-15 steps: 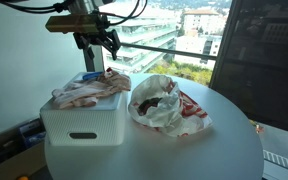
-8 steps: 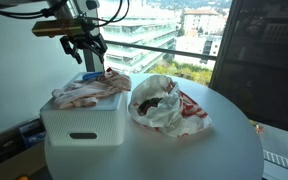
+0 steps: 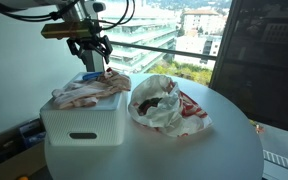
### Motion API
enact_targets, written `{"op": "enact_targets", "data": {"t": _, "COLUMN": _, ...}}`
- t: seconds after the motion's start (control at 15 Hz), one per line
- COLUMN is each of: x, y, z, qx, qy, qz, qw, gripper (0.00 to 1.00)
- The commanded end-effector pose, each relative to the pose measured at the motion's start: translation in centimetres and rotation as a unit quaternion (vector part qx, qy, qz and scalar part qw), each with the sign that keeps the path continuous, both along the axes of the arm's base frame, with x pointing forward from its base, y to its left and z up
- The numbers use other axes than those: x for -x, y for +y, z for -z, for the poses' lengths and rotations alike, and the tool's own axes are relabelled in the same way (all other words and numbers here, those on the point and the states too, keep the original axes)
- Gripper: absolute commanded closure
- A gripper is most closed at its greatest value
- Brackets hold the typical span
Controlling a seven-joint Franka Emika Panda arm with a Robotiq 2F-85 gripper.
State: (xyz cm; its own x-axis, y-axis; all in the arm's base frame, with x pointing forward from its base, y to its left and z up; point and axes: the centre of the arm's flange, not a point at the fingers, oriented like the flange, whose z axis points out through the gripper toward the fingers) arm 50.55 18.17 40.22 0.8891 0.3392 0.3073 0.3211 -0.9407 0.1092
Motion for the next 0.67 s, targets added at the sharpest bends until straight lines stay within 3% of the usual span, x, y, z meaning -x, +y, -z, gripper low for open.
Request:
{"op": "enact_targets", "data": {"t": 0.0, "x": -4.0, "y": -0.1, "z": 0.8, "qx": -0.008, "qy": -0.006, "qz": 0.002, "qw": 1.0000, "gripper": 0.00}}
{"op": "enact_targets", "data": {"t": 0.6, "x": -10.8, "y": -1.7, "z": 8.1, "qx": -0.003, "qy": 0.039, "qz": 0.010, "qw": 0.9992, "gripper": 0.00}}
